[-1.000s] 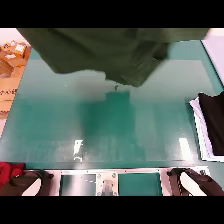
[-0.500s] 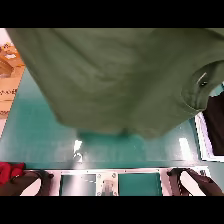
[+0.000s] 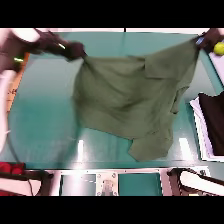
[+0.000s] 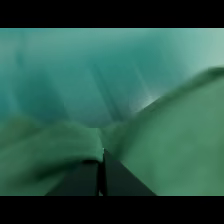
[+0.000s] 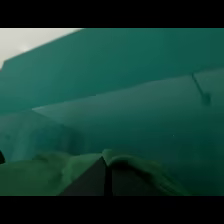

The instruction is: Fold the shirts.

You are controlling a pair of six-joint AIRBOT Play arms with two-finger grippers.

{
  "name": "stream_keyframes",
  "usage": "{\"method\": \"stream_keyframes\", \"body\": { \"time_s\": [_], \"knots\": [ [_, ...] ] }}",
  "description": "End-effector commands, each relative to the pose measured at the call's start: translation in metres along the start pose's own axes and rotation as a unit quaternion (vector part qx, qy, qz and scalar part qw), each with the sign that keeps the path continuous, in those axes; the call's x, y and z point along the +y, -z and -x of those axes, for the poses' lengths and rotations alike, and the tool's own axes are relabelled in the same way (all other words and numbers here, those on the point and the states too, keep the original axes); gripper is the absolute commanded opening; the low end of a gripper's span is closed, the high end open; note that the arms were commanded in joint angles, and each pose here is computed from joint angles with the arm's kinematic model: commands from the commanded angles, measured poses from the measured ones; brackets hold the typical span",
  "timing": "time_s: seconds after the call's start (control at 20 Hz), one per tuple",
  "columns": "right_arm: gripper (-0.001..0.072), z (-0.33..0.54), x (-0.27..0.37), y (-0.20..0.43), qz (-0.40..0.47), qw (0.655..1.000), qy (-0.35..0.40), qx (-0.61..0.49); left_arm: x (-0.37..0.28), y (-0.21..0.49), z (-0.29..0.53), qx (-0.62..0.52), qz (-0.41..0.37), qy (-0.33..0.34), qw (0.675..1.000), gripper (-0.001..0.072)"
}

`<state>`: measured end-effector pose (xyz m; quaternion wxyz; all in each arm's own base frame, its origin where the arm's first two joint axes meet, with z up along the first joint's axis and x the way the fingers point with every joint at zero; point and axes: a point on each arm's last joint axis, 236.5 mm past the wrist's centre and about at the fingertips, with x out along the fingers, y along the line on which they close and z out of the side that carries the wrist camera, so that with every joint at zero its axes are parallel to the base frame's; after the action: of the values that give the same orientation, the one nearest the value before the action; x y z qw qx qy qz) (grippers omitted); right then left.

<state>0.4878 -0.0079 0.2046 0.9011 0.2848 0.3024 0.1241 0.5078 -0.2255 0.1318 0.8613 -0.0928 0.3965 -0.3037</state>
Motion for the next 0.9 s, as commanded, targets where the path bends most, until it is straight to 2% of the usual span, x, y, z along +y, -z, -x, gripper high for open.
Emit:
{"method": "stream_keyframes", "body": {
  "time_s": [0.0,0.05,0.1,0.15,0.2,0.25,0.3,0.4,0.45,0.5,0.55,0.65,0.7,0.75,0.8,0.85],
  "knots": [
    [0.0023,-0.067,-0.074,0.057,-0.077,0.993,0.028,0.085,0.009,0.069,-0.106,0.077,0.027,0.010,0.997,0.0024],
    [0.0043,-0.075,-0.084,0.066,-0.088,0.991,0.031,0.099,0.011,0.077,-0.116,0.086,0.035,0.009,0.996,0.0199],
    [0.0218,-0.078,-0.094,0.070,-0.097,0.989,0.035,0.106,0.016,0.080,-0.116,0.090,0.050,0.004,0.995,0.0534],
    [0.0316,-0.074,-0.102,0.069,-0.104,0.988,0.039,0.107,0.021,0.076,-0.108,0.093,0.061,0.002,0.994,0.0571],
    [0.0311,-0.065,-0.109,0.066,-0.114,0.987,0.042,0.106,0.029,0.072,-0.095,0.101,0.062,0.002,0.993,0.0571],
    [0.0267,-0.051,-0.117,0.065,-0.132,0.984,0.045,0.111,0.038,0.068,-0.078,0.112,0.065,0.004,0.992,0.0571],
    [0.0174,-0.035,-0.124,0.069,-0.143,0.981,0.046,0.124,0.048,0.065,-0.058,0.128,0.071,0.006,0.989,0.0571],
    [0.0090,-0.001,-0.142,0.094,-0.167,0.968,0.068,0.172,0.068,0.069,-0.022,0.163,0.082,0.009,0.983,0.0570],
    [0.0022,0.014,-0.153,0.112,-0.181,0.960,0.093,0.194,0.077,0.074,-0.009,0.178,0.088,0.010,0.980,0.0516],
    [0.0022,0.033,-0.168,0.136,-0.199,0.948,0.135,0.210,0.088,0.081,0.002,0.191,0.095,0.010,0.977,0.0399],
    [0.0022,0.051,-0.180,0.159,-0.213,0.935,0.177,0.221,0.098,0.085,0.008,0.196,0.102,0.007,0.975,0.0357],
    [0.0023,0.090,-0.193,0.212,-0.250,0.903,0.248,0.246,0.116,0.083,0.017,0.189,0.116,-0.002,0.975,0.0360],
    [0.0095,0.105,-0.190,0.244,-0.272,0.886,0.264,0.266,0.123,0.081,0.020,0.182,0.120,-0.007,0.976,0.0360],
    [0.0328,0.112,-0.185,0.270,-0.297,0.873,0.273,0.275,0.129,0.079,0.021,0.174,0.120,-0.011,0.977,0.0360],
    [0.0465,0.117,-0.179,0.297,-0.317,0.861,0.275,0.288,0.130,0.077,0.021,0.171,0.118,-0.012,0.978,0.0360],
    [0.0485,0.120,-0.177,0.321,-0.336,0.847,0.280,0.302,0.131,0.077,0.021,0.169,0.116,-0.013,0.979,0.0360]
  ]
}}
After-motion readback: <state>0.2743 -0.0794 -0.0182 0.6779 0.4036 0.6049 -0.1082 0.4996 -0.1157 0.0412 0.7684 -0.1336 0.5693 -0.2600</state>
